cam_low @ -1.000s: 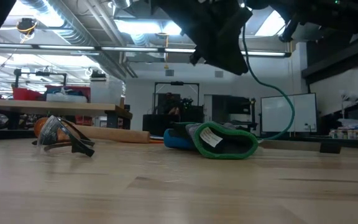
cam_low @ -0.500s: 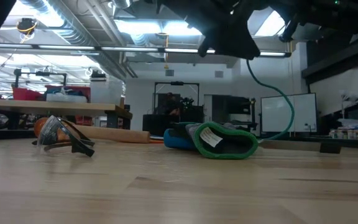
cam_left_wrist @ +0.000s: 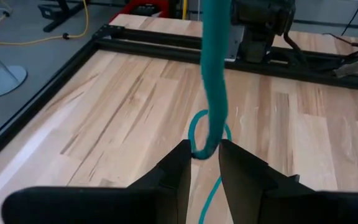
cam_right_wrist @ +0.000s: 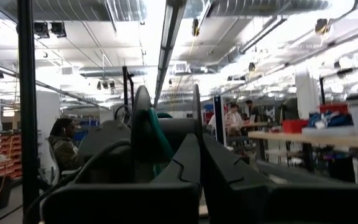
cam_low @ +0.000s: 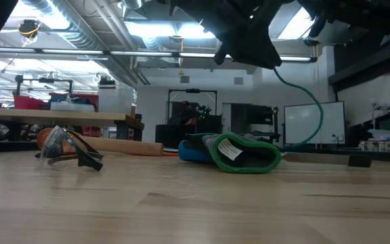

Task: Coil cords
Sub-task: Coil the green wire on the black spool

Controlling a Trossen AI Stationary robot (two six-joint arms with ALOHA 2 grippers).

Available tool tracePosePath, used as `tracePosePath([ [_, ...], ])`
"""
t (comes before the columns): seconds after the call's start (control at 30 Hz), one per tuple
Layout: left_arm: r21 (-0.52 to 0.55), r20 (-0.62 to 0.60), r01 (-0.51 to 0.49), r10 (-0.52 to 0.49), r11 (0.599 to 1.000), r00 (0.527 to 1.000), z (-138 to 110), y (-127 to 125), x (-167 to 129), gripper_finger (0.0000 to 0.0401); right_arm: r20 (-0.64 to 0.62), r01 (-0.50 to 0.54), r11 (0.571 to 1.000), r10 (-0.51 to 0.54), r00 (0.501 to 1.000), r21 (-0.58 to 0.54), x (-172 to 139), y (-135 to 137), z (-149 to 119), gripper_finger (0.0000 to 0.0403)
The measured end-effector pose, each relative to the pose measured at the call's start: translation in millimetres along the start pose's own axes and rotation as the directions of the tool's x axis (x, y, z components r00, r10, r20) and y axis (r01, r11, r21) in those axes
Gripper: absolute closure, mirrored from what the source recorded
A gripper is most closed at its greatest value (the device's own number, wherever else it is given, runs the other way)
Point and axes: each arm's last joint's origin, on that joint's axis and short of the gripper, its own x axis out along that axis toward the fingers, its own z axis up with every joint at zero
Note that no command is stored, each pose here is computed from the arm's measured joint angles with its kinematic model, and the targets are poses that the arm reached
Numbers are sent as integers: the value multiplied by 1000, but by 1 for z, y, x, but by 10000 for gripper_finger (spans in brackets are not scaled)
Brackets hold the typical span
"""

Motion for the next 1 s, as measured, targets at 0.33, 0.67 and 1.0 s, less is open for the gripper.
tracePosePath([
  [0.33,16,110,10,-12,1000,994,11,-1,-1,327,33,26,1000,-26,999,-10,0,0,3,402],
  [0.67,9,134,13,-14,1000,991,13,-1,-1,327,103,49,998,-45,994,-39,-1,0,10,402],
  [1.0,-6,161,-34,35,999,986,16,0,-1,327,146,78,995,-68,987,-63,-1,-1,14,402],
])
